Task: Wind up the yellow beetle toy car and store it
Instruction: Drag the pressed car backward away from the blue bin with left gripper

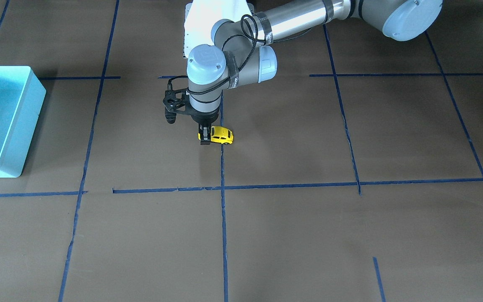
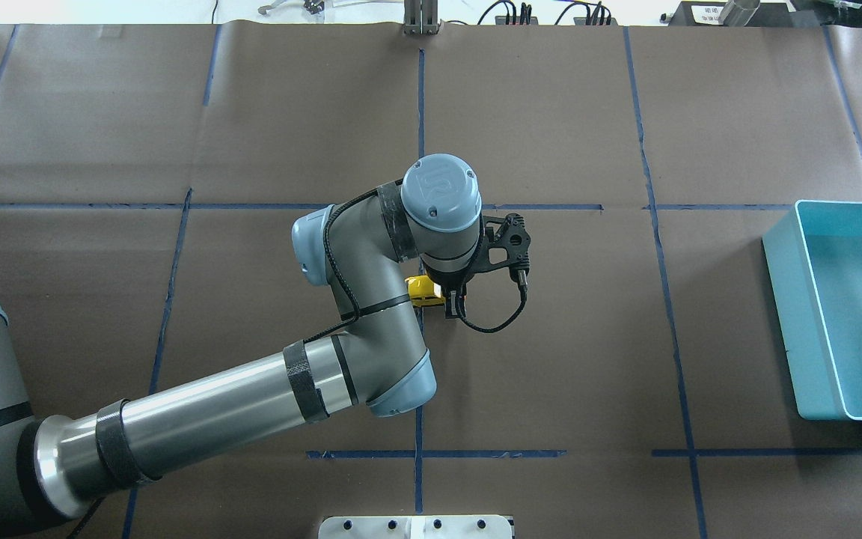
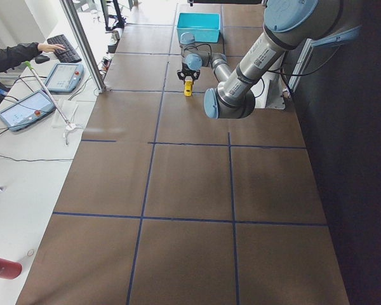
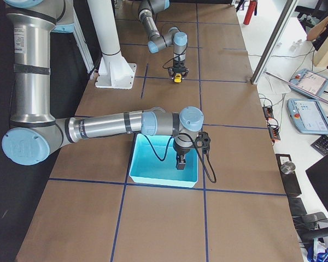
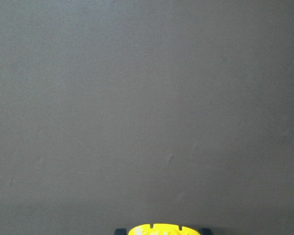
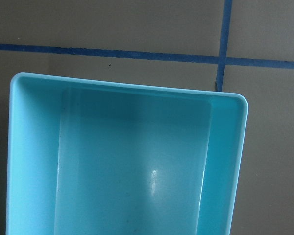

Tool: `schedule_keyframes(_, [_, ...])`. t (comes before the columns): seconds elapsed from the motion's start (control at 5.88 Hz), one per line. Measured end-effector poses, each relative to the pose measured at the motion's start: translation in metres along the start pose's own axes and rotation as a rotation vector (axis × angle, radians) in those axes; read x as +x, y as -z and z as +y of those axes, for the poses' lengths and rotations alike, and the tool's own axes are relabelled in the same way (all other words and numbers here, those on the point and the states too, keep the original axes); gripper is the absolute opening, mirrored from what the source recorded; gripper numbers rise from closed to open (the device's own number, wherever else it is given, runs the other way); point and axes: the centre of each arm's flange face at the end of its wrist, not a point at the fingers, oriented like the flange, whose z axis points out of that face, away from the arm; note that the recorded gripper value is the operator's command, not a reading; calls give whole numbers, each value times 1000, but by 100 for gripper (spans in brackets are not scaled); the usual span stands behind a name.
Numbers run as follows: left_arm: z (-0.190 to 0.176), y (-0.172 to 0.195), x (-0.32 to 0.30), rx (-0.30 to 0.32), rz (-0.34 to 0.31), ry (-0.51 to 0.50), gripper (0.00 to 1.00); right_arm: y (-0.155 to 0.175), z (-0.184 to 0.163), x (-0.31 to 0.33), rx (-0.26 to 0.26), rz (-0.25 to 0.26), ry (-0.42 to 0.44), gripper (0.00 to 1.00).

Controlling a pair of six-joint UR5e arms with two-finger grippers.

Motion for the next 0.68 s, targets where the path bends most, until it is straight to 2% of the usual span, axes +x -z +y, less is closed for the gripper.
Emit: schedule_keyframes(0.68, [9,-7,1,-5,2,2,2,-2,3,3,-4,10,4,100])
